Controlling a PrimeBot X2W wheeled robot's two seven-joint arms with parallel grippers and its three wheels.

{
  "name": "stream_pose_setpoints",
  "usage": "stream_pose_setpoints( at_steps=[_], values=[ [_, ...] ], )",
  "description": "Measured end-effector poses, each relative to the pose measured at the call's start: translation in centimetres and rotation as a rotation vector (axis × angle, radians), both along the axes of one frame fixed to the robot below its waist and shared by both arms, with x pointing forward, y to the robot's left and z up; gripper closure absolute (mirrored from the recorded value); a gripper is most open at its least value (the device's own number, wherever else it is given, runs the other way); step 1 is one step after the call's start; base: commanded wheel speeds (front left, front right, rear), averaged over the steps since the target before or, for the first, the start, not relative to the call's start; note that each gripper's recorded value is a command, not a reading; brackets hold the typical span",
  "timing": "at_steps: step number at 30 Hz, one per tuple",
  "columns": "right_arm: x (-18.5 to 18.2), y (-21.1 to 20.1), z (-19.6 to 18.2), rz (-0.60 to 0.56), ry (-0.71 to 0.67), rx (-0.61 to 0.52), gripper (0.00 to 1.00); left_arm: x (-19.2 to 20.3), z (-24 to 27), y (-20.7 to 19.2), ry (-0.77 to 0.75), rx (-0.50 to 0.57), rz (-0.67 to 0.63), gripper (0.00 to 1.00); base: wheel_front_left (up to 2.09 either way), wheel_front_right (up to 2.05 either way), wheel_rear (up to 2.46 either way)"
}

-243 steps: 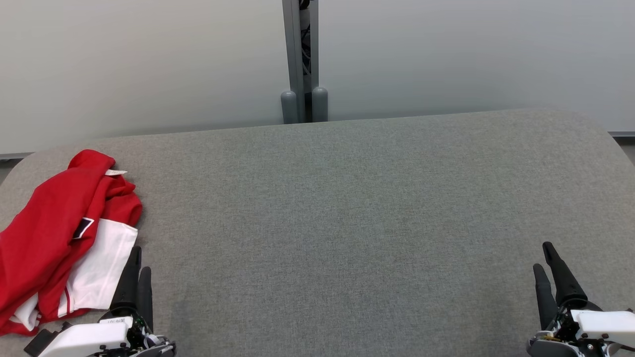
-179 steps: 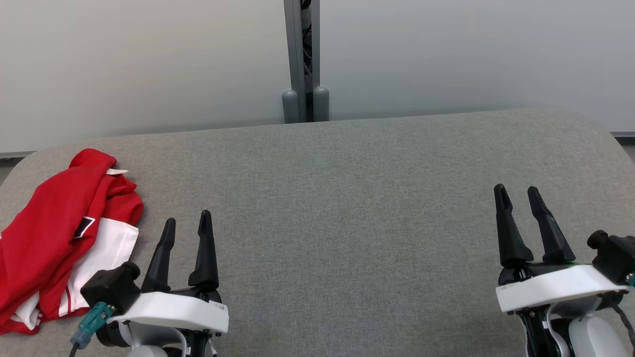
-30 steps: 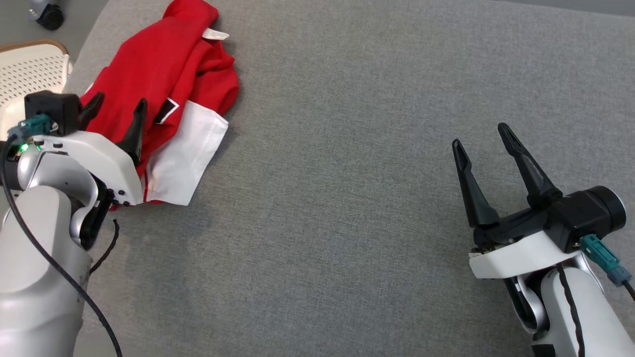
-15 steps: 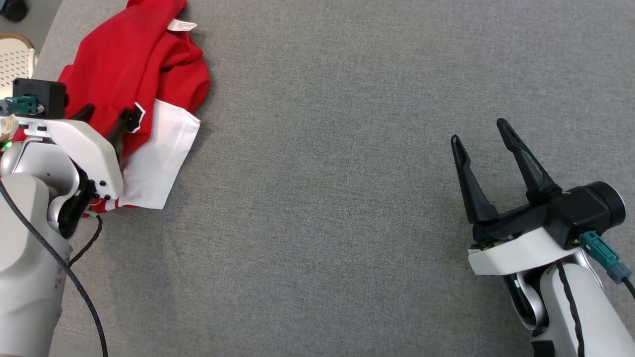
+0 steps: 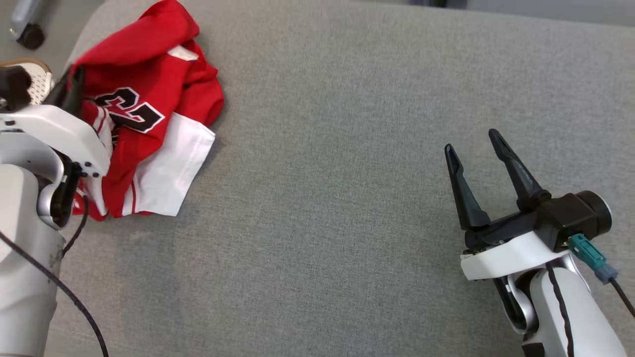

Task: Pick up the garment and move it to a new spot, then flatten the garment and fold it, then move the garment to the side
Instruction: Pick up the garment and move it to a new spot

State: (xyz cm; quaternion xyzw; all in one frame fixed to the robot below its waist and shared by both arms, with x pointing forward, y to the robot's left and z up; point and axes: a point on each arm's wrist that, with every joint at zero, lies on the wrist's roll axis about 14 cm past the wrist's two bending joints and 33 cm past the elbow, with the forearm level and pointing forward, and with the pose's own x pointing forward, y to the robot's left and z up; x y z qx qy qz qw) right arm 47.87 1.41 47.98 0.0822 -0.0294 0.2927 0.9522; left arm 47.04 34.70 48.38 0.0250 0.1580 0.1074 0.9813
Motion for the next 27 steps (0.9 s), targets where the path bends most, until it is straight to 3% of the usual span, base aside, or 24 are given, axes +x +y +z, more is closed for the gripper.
stream_pose_setpoints(
  at_steps=[6,14,22,27],
  values=[
    [-1.2,-0.2,1.8,-0.009,-0.028,0.005,0.00,0.5,7.8,-0.4,-0.312,0.045,0.004,1.00,0.00,0.00,0.00],
    [-2.3,-2.1,4.6,-0.065,-0.079,0.012,0.00,-0.1,17.3,-5.9,-0.658,0.057,-0.145,1.00,0.00,0.00,0.00],
    [-3.0,-6.5,7.2,-0.183,-0.128,0.035,0.00,-0.3,21.4,-16.0,-0.766,-0.035,-0.390,1.00,0.00,0.00,0.00],
    [-3.3,-10.5,8.2,-0.290,-0.149,0.041,0.00,-0.3,21.5,-22.7,-0.746,-0.124,-0.543,1.00,0.00,0.00,0.00]
  ],
)
